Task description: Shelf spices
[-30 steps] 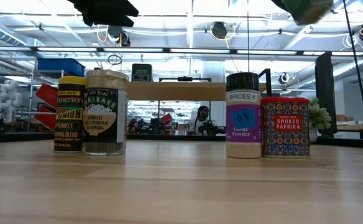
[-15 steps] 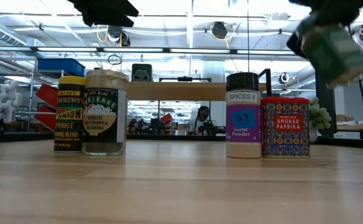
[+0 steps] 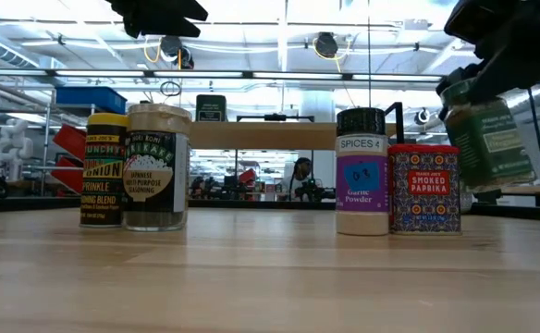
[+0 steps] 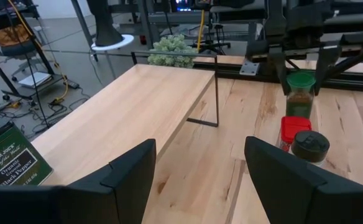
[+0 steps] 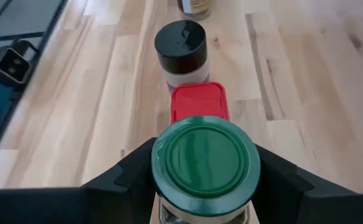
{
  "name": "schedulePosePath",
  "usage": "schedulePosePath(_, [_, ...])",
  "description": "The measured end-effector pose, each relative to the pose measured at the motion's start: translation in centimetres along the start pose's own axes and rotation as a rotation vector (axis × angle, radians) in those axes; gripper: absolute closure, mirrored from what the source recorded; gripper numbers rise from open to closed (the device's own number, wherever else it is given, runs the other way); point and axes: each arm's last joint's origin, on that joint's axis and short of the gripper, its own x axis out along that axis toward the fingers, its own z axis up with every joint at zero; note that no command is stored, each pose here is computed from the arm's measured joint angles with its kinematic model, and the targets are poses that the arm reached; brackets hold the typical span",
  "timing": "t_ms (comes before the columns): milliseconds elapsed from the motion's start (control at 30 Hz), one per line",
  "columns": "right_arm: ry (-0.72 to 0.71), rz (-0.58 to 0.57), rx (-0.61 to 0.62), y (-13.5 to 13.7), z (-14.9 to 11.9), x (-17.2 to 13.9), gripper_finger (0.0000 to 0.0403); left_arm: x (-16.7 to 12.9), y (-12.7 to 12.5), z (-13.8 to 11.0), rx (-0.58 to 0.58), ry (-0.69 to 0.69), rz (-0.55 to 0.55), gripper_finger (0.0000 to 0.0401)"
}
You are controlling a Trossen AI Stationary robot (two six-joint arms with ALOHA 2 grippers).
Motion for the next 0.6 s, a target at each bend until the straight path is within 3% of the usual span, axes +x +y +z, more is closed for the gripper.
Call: schedulePosePath(600, [-0.004, -0.113, -0.030, 2.2, -1.2, 1.0, 0.0207, 0.0, 0.0, 0.0, -0.002, -0.003, 0.000, 0.0145])
